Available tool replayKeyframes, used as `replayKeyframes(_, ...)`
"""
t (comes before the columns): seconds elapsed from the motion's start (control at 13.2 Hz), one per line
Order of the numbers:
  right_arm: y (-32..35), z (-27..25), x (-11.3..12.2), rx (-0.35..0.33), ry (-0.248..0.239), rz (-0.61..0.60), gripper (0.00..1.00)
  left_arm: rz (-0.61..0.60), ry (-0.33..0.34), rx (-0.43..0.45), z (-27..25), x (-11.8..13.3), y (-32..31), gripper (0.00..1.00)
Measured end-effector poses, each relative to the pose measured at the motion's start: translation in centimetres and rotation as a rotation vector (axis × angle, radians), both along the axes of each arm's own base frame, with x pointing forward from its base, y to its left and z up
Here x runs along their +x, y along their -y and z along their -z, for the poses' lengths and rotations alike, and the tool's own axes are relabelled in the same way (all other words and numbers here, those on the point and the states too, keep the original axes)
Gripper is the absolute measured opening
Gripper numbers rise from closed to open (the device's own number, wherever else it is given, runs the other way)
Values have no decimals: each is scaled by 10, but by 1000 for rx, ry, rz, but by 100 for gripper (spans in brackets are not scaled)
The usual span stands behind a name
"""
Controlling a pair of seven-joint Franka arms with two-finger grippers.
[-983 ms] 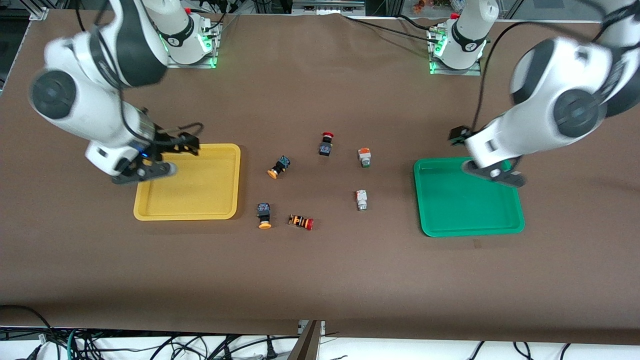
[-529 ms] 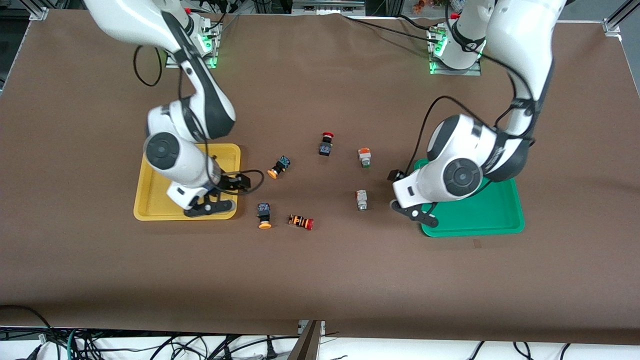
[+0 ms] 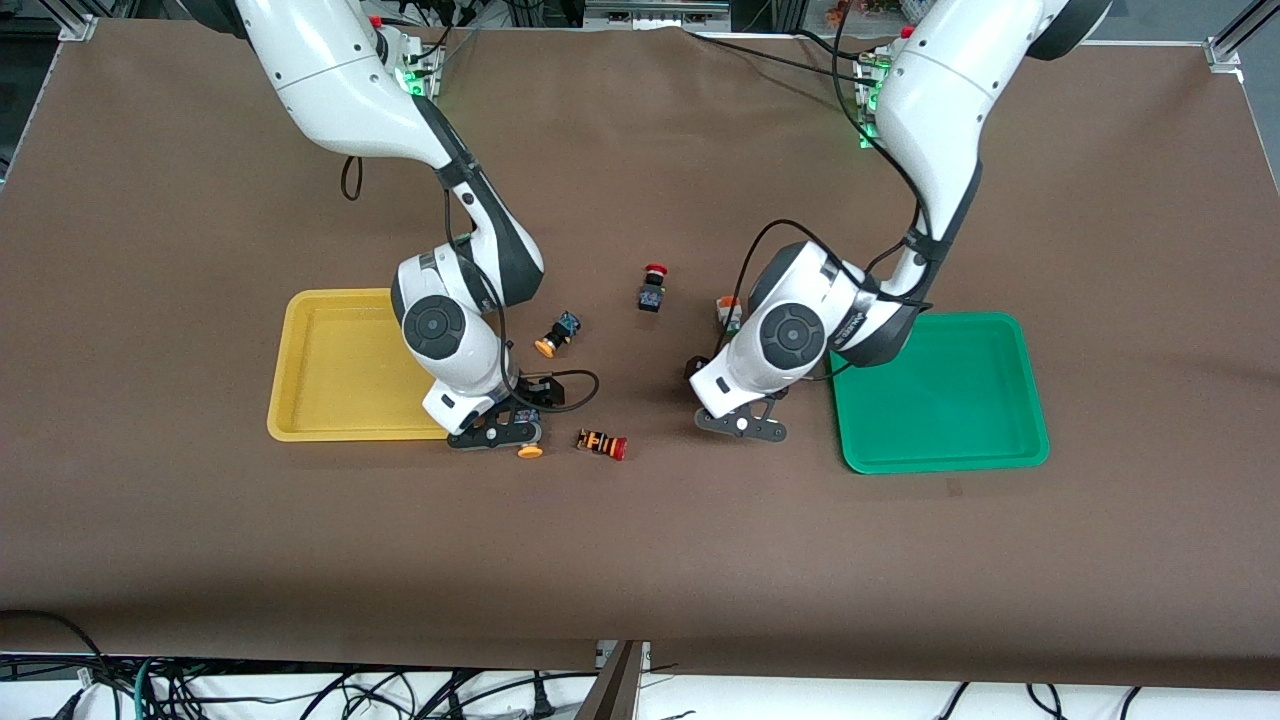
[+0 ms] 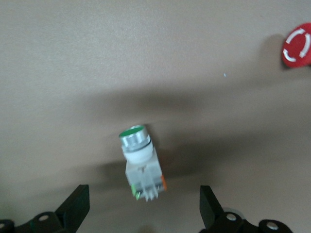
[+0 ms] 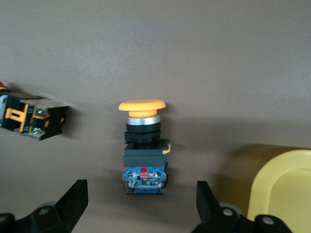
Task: Place green and yellow buttons in trays
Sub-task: 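Reach the right gripper to a yellow button while the left gripper reaches a green button, then grasp the yellow button with the right gripper while the left gripper grasps the green button, then carry the yellow button into the yellow tray while the left gripper carries green into green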
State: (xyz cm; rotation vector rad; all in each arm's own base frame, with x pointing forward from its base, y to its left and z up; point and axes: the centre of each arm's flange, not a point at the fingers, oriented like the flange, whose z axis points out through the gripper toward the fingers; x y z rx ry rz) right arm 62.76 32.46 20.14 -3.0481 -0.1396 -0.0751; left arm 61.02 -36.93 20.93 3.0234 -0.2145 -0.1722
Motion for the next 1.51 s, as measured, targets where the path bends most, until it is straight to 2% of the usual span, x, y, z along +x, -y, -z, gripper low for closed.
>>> replayKeyframes(0.15, 0, 7, 3, 5, 18, 5, 97, -7, 4, 15, 16, 0, -2, 97)
replayKeyframes(0.23, 0, 12, 4, 9, 30, 12, 93, -3, 8, 32, 21, 2, -6, 96)
replayKeyframes(0.3, 0, 18, 5, 12, 40, 16, 92, 2, 12, 46, 24, 3, -9, 85)
replayKeyframes(0.45, 0, 25, 6, 13, 47, 18, 71, 9, 11, 58, 30, 2, -9, 61)
replayKeyframes(0.53, 0, 24, 6, 15, 50, 18, 71, 9, 12, 58, 31, 1, -9, 49)
replayKeyframes(0.61, -1, 22, 8, 16, 52, 18, 64, 8, 16, 57, 29, 3, -9, 37)
replayKeyframes(0.68, -1, 20, 9, 14, 48, 17, 51, 5, 20, 60, 26, 6, -12, 34)
replayKeyframes(0.76, -1, 16, 9, 10, 36, 16, 41, 1, 14, 72, 22, 11, -19, 34)
replayKeyframes(0.91, 0, -3, 11, -6, 2, -5, 41, 33, -51, 115, -6, 22, -45, 34)
replayKeyframes(1.06, 13, -31, 14, -27, -25, -77, 41, 124, -120, 151, -50, 30, -82, 34)
replayKeyframes(1.21, 49, -53, 22, -67, -52, -171, 41, 232, -143, 202, -78, 41, -133, 34)
replayKeyframes(1.36, 102, -60, 25, -104, -67, -238, 41, 294, -173, 251, -75, 49, -182, 34)
replayKeyframes(1.51, 157, -57, 17, -128, -101, -272, 41, 306, -186, 247, -44, 48, -218, 34)
